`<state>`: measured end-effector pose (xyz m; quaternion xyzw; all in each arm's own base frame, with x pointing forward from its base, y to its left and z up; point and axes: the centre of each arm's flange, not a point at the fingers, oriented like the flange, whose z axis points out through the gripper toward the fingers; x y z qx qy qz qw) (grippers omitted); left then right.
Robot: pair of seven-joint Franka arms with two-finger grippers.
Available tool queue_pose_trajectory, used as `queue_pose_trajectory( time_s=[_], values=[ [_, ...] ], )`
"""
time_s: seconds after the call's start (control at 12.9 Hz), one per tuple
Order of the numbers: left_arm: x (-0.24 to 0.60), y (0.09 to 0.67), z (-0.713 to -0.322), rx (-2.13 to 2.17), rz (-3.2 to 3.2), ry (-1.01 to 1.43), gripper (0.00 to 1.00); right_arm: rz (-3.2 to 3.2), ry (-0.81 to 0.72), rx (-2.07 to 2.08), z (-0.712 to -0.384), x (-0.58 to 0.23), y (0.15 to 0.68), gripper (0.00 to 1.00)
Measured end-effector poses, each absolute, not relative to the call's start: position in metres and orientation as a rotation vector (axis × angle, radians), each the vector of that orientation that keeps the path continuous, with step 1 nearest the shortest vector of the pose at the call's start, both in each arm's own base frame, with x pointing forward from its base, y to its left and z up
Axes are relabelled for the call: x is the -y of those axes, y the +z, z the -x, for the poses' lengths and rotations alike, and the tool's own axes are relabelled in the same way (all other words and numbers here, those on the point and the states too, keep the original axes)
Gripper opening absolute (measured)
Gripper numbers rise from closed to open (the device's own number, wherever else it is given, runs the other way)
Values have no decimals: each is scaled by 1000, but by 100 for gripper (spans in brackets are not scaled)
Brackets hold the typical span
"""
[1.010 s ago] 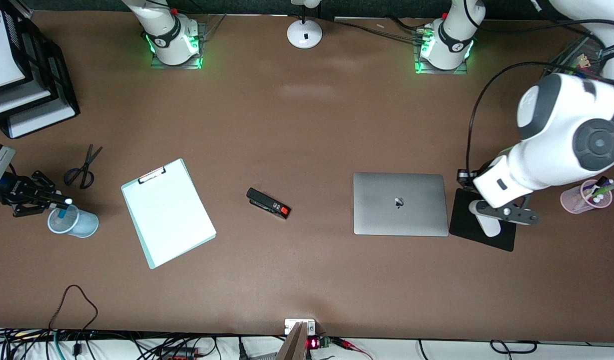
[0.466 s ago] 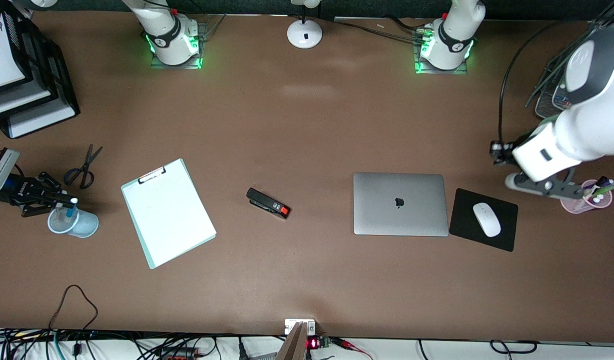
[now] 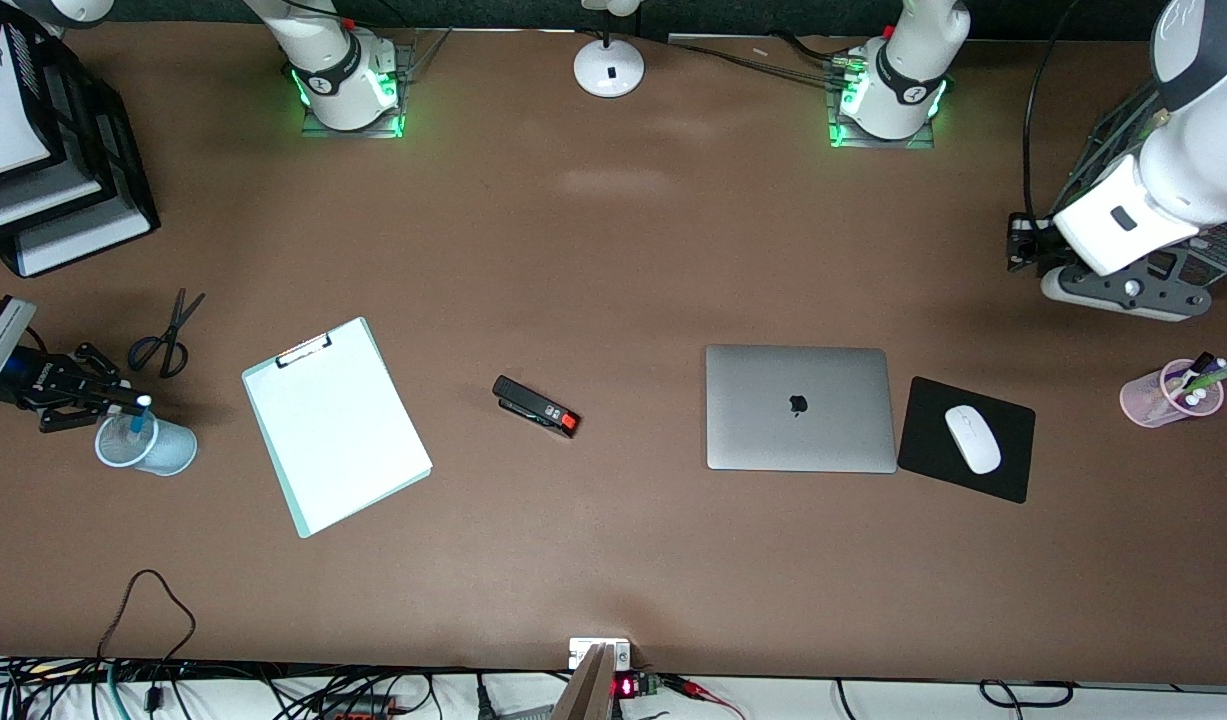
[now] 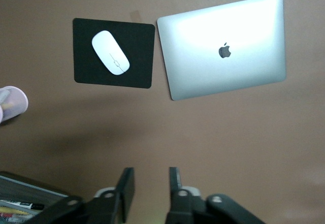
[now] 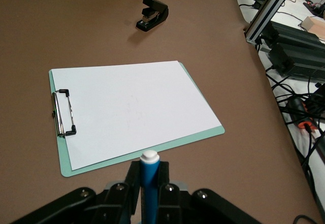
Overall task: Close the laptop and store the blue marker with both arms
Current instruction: 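Raise the left gripper off the closed laptop and withdraw it, then open the right gripper to release the marker and withdraw it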
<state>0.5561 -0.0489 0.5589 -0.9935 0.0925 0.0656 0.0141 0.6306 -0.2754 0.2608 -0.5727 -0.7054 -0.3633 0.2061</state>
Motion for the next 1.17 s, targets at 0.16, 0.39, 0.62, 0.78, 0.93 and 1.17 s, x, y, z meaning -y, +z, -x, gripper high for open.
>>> queue_pose_trajectory(
  time_s=[0.16, 0.39, 0.62, 0.78, 0.93, 1.17],
  values=[
    [48, 560, -551, -289, 3091, 189, 63, 1606, -1017, 1945, -627, 283, 249, 18],
    [43, 573, -546, -283, 3092, 147, 96, 1610, -1027, 1944, -624, 291, 244, 18],
    [35, 585, -539, -268, 3095, 115, 100, 1618, -1043, 1930, -623, 294, 242, 18],
    [30, 589, -537, -227, 3099, 104, 100, 1628, -1070, 1905, -622, 296, 239, 23],
    [30, 591, -538, -163, 3102, 85, 100, 1653, -1068, 1864, -621, 298, 236, 30],
    [35, 598, -537, -154, 3104, 36, 100, 1720, -1031, 1756, -619, 300, 237, 65]
  ],
)
